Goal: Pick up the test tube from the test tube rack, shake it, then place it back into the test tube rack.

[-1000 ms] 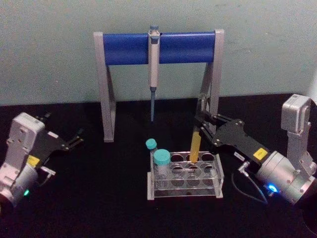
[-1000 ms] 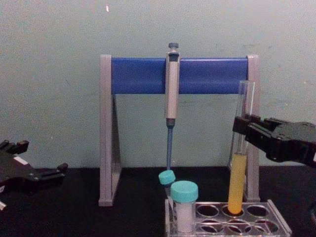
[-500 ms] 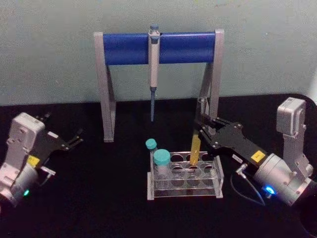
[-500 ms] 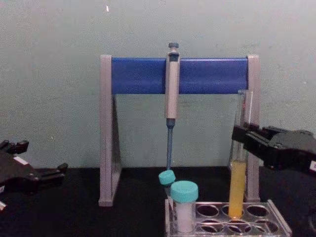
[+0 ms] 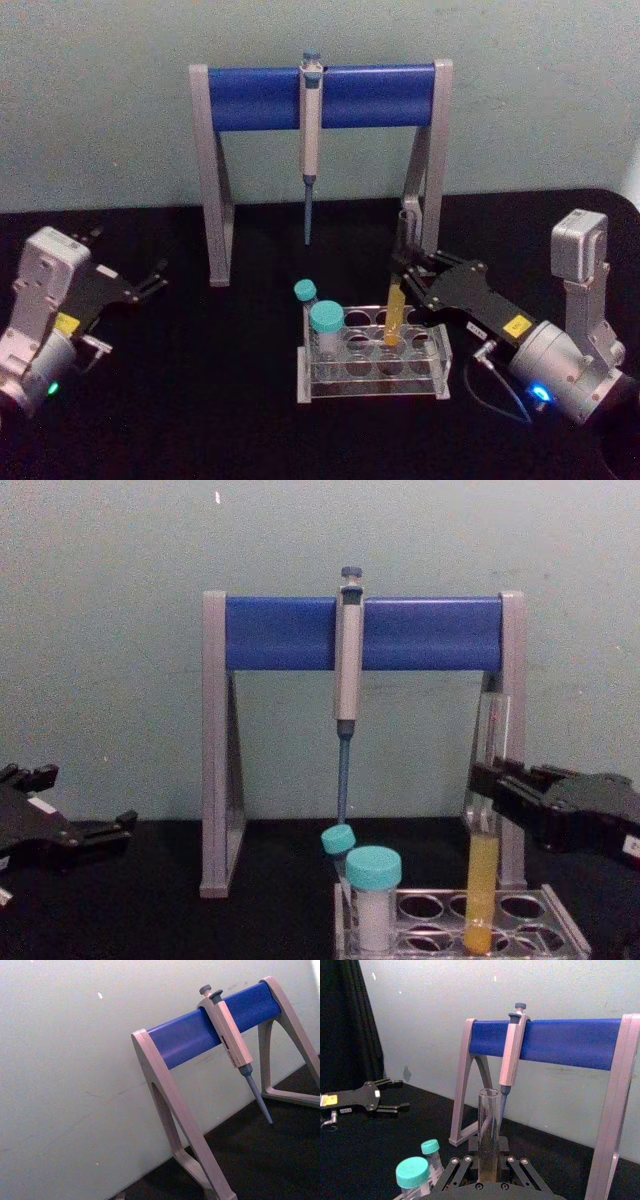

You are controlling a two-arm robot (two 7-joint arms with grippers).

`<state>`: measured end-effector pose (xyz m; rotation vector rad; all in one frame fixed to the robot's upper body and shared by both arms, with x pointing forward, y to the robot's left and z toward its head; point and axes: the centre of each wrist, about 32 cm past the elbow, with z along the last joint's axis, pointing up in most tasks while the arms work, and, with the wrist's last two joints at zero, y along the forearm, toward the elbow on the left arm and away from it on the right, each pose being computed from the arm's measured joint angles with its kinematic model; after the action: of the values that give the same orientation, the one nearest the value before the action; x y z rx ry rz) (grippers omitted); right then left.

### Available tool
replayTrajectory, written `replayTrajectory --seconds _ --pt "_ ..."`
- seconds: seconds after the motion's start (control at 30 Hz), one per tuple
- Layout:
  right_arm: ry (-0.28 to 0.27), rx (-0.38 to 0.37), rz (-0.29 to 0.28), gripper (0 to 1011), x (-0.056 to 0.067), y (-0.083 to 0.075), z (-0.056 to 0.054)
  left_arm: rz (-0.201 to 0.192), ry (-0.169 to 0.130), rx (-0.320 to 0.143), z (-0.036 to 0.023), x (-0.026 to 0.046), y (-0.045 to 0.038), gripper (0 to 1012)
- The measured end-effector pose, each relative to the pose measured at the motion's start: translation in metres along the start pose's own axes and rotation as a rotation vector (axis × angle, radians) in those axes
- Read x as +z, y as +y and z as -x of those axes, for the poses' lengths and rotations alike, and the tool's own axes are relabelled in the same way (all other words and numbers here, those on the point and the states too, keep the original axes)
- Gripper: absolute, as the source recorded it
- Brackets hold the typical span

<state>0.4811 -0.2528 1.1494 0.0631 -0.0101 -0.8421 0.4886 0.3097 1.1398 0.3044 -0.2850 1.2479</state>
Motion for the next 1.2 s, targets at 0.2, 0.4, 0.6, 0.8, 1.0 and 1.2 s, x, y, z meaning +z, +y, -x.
replayTrajectory --seconds 0.2,0.4,0.6,0.8,1.0,1.2 --pt "0.006 -0.007 0.01 223 -0.005 -0.001 0.0 0.0 0.0 0.0 0.0 0.0 0.0 1010" --pt "0.015 -0.012 0.018 224 -0.009 -0.003 0.002 0.0 0.0 0.0 0.0 0.0 0.0 1009" --pt "0.019 -0.014 0.026 223 -0.014 -0.005 0.004 0.0 0.0 0.0 0.0 0.0 0.0 1010" --pt "0.02 -0.012 0.032 223 -0.016 -0.006 0.006 0.0 0.0 0.0 0.0 0.0 0.0 1009" --pt "0.02 -0.011 0.034 224 -0.018 -0.005 0.008 0.0 0.0 0.0 0.0 0.0 0.0 1010" --pt "0.014 -0.01 0.037 223 -0.019 -0.005 0.008 0.0 0.0 0.0 0.0 0.0 0.0 1009"
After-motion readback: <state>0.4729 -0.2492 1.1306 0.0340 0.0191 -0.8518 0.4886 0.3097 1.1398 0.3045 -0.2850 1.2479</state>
